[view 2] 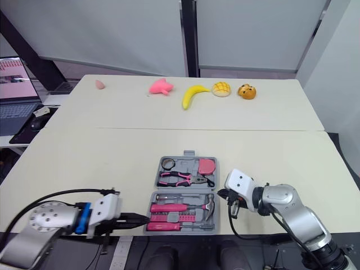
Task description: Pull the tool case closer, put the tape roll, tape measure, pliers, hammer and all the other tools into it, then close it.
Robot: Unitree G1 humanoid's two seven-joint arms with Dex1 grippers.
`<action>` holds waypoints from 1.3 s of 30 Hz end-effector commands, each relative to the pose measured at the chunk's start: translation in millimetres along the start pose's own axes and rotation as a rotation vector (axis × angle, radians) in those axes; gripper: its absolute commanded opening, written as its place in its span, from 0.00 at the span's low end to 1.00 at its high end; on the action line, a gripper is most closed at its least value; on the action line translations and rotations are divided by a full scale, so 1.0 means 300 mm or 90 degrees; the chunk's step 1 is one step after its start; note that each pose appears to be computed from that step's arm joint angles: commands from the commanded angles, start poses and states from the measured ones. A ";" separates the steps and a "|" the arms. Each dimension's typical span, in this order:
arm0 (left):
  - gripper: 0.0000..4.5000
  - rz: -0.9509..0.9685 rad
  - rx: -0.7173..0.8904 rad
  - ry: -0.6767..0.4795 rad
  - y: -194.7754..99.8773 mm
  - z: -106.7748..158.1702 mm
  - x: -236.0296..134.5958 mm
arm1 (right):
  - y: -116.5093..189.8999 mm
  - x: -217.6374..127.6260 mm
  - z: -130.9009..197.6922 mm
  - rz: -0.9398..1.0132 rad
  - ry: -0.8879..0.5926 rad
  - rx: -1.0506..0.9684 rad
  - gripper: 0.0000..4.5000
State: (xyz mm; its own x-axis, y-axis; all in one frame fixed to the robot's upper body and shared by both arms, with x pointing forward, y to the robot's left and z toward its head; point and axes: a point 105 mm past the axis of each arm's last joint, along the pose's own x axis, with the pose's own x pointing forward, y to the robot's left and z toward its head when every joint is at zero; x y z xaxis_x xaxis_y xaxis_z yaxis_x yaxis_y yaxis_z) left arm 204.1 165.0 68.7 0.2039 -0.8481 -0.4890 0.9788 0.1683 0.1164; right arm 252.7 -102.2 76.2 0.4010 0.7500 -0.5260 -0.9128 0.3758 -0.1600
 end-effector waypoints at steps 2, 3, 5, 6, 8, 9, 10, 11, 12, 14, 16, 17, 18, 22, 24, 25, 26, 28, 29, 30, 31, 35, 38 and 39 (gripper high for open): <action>0.00 -0.007 0.011 0.003 0.005 0.008 0.074 | 0.004 -0.008 0.050 -0.004 -0.029 -0.018 0.00; 0.00 -0.010 0.012 0.005 0.006 0.004 0.087 | 0.004 -0.008 0.050 -0.005 -0.028 -0.019 0.00; 0.00 -0.023 0.016 0.015 -0.001 -0.010 0.113 | 0.003 -0.008 0.050 -0.006 -0.025 -0.019 0.00; 0.00 -0.028 0.017 0.023 -0.005 -0.022 0.126 | 0.002 -0.008 0.050 -0.008 -0.024 -0.018 0.00; 0.00 -0.032 0.019 0.034 -0.003 -0.041 0.146 | 0.000 -0.009 0.051 -0.011 -0.021 -0.019 0.00; 0.00 -0.032 0.018 0.040 0.001 -0.050 0.154 | 0.000 -0.010 0.052 -0.012 -0.021 -0.018 0.00; 0.00 -0.032 0.017 0.046 0.004 -0.059 0.159 | 0.000 -0.011 0.053 -0.013 -0.020 -0.017 0.00; 0.00 -0.032 0.019 0.052 0.006 -0.069 0.163 | 0.000 -0.012 0.052 -0.014 -0.019 -0.016 0.00; 0.00 -0.031 0.018 0.060 0.007 -0.082 0.166 | 0.000 -0.012 0.052 -0.015 -0.018 -0.015 0.00; 0.00 -0.027 0.014 0.071 0.013 -0.105 0.169 | -0.004 -0.013 0.051 -0.020 -0.013 -0.009 0.00; 0.00 -0.027 0.009 0.081 0.011 -0.124 0.168 | -0.006 -0.015 0.049 -0.023 -0.003 0.000 0.00; 0.00 -0.029 0.008 0.085 0.009 -0.133 0.167 | -0.007 -0.015 0.049 -0.023 -0.002 0.007 0.00; 0.00 -0.031 0.007 0.090 0.005 -0.140 0.166 | -0.008 -0.016 0.050 -0.023 -0.002 0.014 0.00; 0.00 -0.041 0.003 0.099 -0.014 -0.161 0.163 | -0.044 -0.017 0.065 -0.041 -0.010 0.067 0.00; 0.00 -0.042 0.002 0.103 -0.018 -0.172 0.162 | -0.079 -0.011 0.079 -0.057 -0.014 0.115 0.09; 0.00 -0.042 0.002 0.104 -0.019 -0.176 0.161 | -0.096 -0.006 0.086 -0.063 -0.014 0.141 0.13; 0.00 -0.043 0.001 0.105 -0.021 -0.179 0.161 | -0.122 0.002 0.092 -0.079 -0.014 0.176 0.18; 0.00 -0.045 0.001 0.106 -0.024 -0.185 0.161 | -0.174 0.022 0.102 -0.113 -0.013 0.244 0.27; 0.00 -0.046 0.001 0.106 -0.025 -0.187 0.161 | -0.191 0.032 0.106 -0.122 -0.012 0.271 0.32; 0.00 -0.047 0.000 0.107 -0.026 -0.189 0.163 | -0.208 0.044 0.104 -0.130 -0.009 0.297 0.37; 0.00 -0.048 0.000 0.106 -0.027 -0.191 0.164 | -0.217 0.055 0.104 -0.130 -0.005 0.315 0.40; 0.00 -0.051 -0.002 0.105 -0.030 -0.194 0.174 | -0.263 0.102 0.090 -0.151 0.010 0.377 0.58; 0.00 -0.053 -0.004 0.103 -0.030 -0.189 0.181 | -0.288 0.132 0.071 -0.171 0.021 0.410 0.74; 0.00 -0.054 -0.005 0.103 -0.029 -0.186 0.183 | -0.296 0.143 0.064 -0.177 0.025 0.422 0.80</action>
State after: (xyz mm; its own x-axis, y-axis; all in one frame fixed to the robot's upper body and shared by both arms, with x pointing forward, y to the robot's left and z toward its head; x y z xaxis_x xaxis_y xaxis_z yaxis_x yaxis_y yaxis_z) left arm 218.5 135.8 18.5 0.1545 -0.8209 -0.5497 0.9851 0.0852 0.1496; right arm 343.1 -90.6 75.7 0.5586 0.5790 -0.5939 -0.5529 0.7937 0.2538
